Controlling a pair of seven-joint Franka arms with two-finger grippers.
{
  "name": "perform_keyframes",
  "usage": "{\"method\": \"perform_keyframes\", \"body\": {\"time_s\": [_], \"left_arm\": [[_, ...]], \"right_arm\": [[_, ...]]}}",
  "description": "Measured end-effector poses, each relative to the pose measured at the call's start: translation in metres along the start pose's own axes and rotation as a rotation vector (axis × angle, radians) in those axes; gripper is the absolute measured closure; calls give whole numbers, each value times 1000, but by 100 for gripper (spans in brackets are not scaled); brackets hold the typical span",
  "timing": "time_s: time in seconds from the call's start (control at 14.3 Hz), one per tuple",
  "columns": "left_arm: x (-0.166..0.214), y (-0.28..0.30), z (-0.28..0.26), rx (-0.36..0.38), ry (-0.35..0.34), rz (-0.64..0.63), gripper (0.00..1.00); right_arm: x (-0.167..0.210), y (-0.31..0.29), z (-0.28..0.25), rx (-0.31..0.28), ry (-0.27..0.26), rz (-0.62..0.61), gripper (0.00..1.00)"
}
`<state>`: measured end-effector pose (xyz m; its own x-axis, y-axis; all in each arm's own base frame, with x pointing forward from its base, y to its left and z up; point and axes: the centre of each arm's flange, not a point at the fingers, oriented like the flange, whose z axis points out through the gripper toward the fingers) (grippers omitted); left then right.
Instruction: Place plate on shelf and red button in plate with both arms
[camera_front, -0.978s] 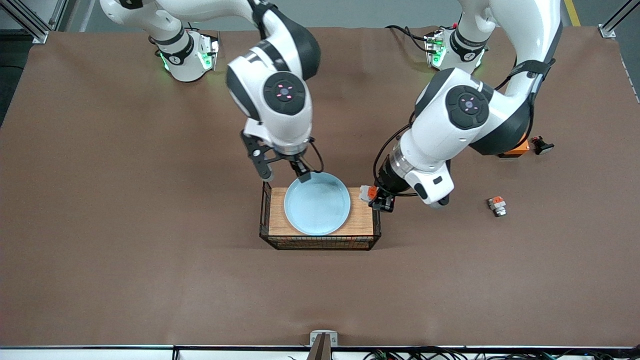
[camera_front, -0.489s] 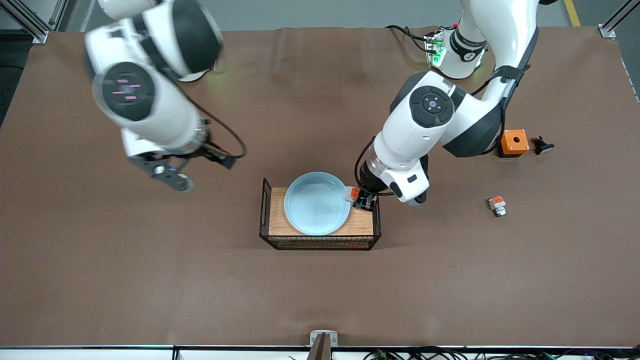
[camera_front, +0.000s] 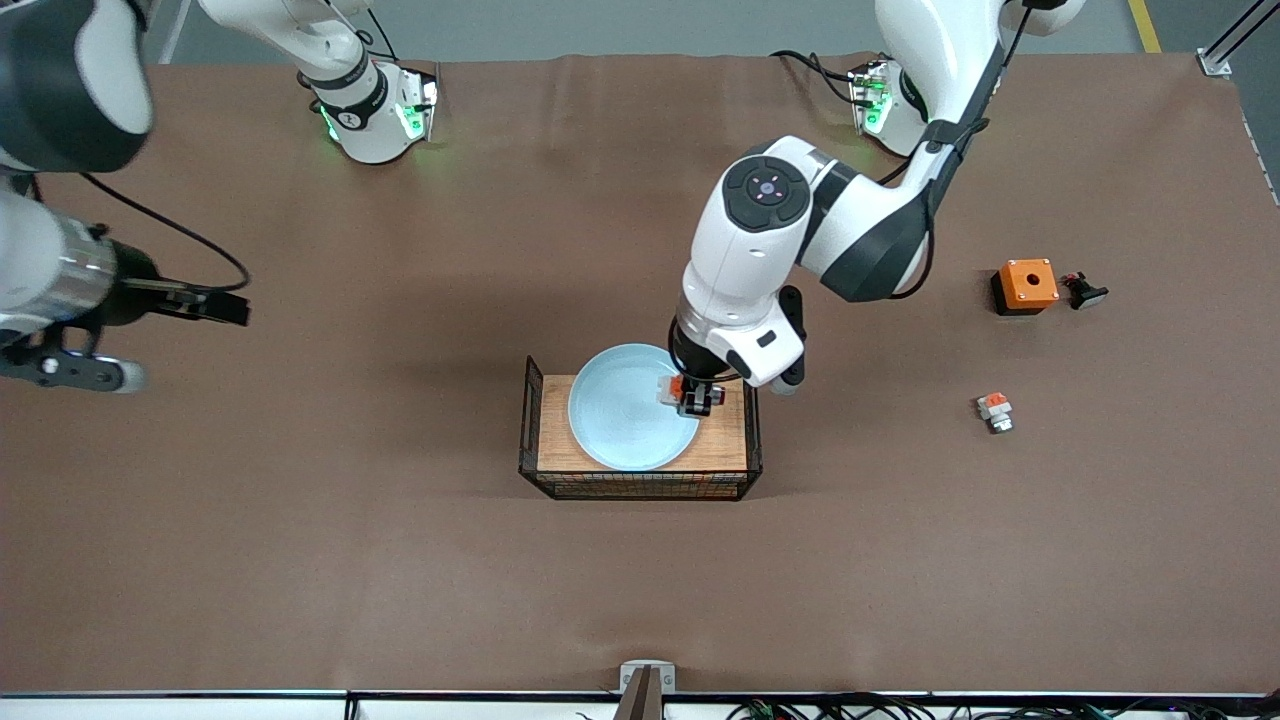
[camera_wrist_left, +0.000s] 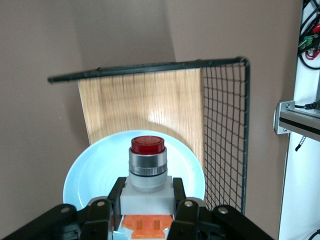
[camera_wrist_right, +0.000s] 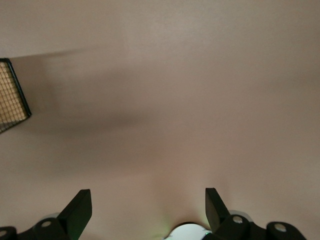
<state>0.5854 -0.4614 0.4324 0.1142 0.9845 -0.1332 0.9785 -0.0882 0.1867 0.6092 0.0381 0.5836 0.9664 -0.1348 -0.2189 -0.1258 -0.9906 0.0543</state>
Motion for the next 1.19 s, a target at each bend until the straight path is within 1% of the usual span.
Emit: {"method": "perform_keyframes", "body": {"time_s": [0.14,0.28,0.49,0.77,1.19], "left_arm": [[-8,-1,10,4,-1,-2,59],[-17,-3,22,3,-7,-12,59],[-30,-2,32,-37,-42,-18,59],[-42,-4,43,-73,-73,-7,59],[-40,-6,76,-65,-69,-8,59]], "right_arm": [[1,24,0,4,9,-35,0],[2,40,7,-9,24,-48,0],[1,59,30,-2,58,-63,0],[-10,65,35,2,66,-72,0],[-10,81,31,7,82,-49,0]]}}
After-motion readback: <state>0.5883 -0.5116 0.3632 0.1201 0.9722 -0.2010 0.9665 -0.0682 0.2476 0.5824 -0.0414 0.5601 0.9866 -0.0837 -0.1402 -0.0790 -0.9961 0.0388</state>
